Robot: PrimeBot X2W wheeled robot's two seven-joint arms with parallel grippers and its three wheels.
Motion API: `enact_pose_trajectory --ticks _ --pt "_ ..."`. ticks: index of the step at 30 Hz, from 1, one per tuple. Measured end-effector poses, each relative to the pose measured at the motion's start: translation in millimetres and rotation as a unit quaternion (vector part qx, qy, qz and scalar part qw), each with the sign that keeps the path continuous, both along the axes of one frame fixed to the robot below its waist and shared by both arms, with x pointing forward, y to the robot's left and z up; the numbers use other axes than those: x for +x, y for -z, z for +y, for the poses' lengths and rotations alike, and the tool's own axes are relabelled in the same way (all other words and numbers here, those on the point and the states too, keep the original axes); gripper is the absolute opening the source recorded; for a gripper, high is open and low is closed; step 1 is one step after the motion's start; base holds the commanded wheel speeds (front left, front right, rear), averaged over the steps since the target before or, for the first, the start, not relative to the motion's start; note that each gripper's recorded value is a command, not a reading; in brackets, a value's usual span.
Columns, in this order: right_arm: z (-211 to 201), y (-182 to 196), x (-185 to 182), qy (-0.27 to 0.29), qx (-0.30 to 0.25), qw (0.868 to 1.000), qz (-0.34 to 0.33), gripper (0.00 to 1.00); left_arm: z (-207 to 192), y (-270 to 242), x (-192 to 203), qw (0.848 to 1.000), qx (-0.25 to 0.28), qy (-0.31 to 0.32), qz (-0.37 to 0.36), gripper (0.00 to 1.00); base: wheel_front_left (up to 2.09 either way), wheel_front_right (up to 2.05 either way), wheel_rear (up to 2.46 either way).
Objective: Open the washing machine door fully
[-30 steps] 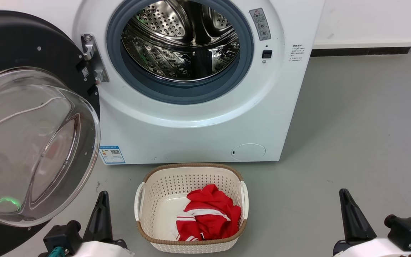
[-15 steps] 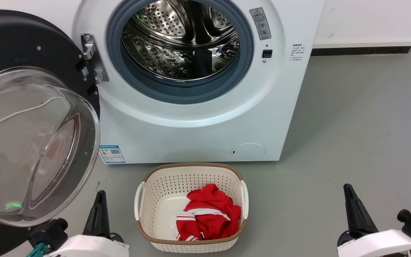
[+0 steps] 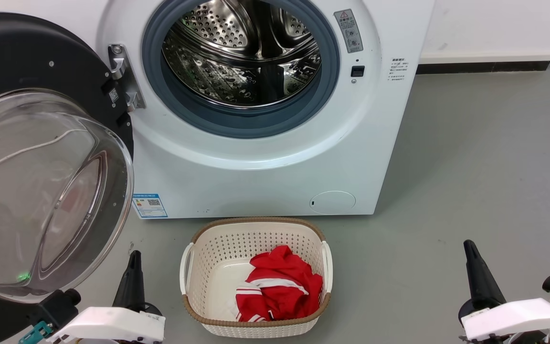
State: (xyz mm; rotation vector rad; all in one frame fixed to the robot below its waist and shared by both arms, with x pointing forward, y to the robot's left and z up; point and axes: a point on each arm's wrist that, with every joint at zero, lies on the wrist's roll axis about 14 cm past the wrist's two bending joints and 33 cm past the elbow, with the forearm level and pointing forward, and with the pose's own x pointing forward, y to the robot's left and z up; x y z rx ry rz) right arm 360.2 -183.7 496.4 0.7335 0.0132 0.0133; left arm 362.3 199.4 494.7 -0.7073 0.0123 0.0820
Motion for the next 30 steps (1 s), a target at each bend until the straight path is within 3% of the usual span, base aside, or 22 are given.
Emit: enact_pose_trajectory --ticks 30 --pt "-8 -1 12 0.012 0.178 0.984 0.012 0.00 1 3 10 0.982 -0.187 0.004 0.005 0.00 0.00 0.00 0.00"
